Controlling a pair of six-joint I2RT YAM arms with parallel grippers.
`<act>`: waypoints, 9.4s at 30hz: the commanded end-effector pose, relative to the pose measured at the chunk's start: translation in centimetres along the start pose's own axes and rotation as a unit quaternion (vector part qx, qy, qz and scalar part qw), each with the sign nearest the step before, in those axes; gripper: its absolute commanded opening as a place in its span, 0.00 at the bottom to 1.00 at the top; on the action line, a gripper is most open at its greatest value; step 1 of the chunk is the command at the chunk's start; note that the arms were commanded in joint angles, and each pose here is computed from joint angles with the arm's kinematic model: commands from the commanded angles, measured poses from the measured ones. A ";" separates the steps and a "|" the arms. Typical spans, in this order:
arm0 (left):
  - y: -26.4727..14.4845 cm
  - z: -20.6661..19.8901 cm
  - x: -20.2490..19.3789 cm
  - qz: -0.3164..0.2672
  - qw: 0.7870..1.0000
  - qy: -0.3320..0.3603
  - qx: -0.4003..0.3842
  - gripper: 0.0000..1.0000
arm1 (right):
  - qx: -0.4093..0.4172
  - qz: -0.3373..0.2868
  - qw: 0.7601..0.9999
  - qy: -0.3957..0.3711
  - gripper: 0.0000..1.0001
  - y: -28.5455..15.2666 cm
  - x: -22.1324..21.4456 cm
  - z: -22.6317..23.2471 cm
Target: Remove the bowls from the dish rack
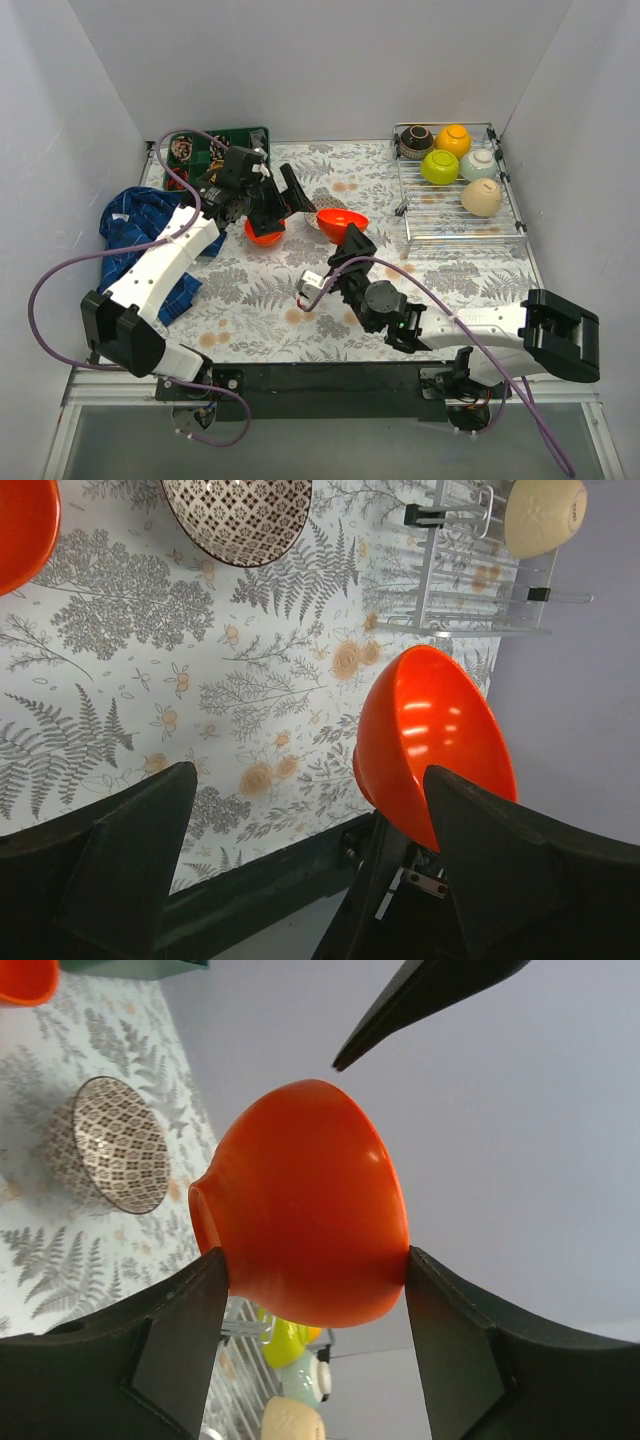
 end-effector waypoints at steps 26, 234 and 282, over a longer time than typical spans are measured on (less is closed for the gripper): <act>0.1 -3.6 -1.3 0.080 0.992 -0.058 -0.076 0.86 | -0.105 -0.030 0.994 -0.030 0.01 -0.4 2.5 -3.3; -1.0 18.0 -3.1 -0.187 0.971 0.096 0.114 0.98 | -0.165 0.526 0.725 0.412 0.52 3.2 -33.1 -10.9; -3.9 14.0 -2.4 -0.184 0.979 0.054 0.066 0.98 | -0.119 0.389 0.558 0.724 0.79 2.5 -39.2 -10.9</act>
Point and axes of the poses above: each gripper's point midway between its finger pads, its own y axis out along the fingers, its own z axis along the line the jaws close on, x = y × z, the point moved 1 cm from there along -y, back along the fingers, and after that the axes turned 10 degrees about y, right-handed, at the moved point
